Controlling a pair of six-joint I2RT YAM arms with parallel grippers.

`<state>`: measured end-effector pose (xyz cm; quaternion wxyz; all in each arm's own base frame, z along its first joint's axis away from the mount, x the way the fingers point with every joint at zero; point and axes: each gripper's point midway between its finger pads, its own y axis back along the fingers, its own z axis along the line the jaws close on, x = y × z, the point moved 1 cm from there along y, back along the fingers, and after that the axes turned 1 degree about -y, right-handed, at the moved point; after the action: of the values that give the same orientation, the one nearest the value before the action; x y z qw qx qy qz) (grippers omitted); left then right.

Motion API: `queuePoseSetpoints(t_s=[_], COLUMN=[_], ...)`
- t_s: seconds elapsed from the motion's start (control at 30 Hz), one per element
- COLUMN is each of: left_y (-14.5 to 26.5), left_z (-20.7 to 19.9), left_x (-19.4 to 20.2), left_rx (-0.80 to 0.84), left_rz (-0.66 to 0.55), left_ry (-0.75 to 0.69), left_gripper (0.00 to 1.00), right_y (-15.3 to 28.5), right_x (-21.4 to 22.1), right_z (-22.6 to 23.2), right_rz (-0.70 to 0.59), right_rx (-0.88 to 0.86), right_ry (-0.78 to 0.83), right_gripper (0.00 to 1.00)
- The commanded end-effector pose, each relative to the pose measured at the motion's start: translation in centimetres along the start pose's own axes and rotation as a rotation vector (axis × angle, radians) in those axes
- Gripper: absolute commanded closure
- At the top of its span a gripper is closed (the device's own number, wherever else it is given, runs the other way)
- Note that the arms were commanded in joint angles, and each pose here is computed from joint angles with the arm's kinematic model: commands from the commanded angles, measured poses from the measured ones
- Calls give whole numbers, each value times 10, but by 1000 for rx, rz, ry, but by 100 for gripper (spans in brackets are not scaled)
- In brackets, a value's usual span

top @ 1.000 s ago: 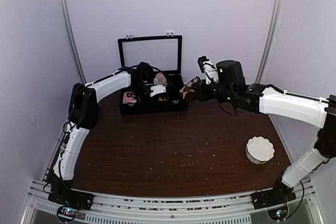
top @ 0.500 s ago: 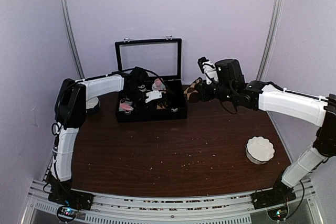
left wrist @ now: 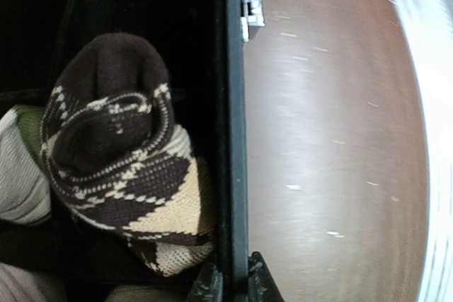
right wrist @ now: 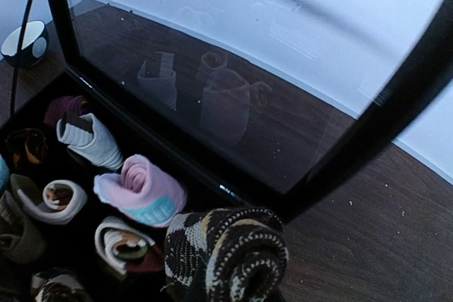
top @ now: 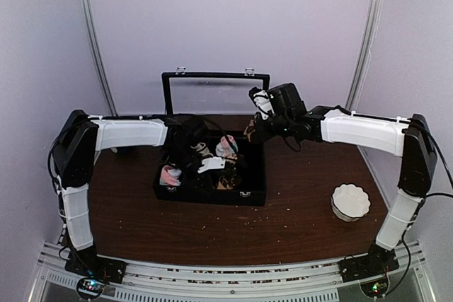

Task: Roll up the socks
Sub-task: Move the storage box to the center of the board, then place the storage box in the storage box.

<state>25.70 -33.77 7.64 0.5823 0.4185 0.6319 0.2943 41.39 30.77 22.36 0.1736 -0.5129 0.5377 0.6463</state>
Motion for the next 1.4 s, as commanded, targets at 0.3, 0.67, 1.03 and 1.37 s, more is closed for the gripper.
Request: queuePoseSetpoints(t_s=[0.3, 0.67, 1.03, 1.37], left_y=[36, 118, 149, 155], left_z=[-57, -57, -40, -42], left_x=[-20, -55, -17, -3], left_rx=[182, 161, 148, 99], left_rz=[-42, -171, -209, -207], left_ry=[58, 74, 215, 242], left_gripper=[46, 2, 2, 2], right_y=[-19, -36, -59, -63], right_x=[42, 65, 63, 78], right_z=[-3, 15, 20, 34], right_rz=[103, 148, 137, 181], right_rx=[99, 79, 105, 33], right_ry=[127, 190, 209, 205], right_gripper=[100, 100, 100, 60])
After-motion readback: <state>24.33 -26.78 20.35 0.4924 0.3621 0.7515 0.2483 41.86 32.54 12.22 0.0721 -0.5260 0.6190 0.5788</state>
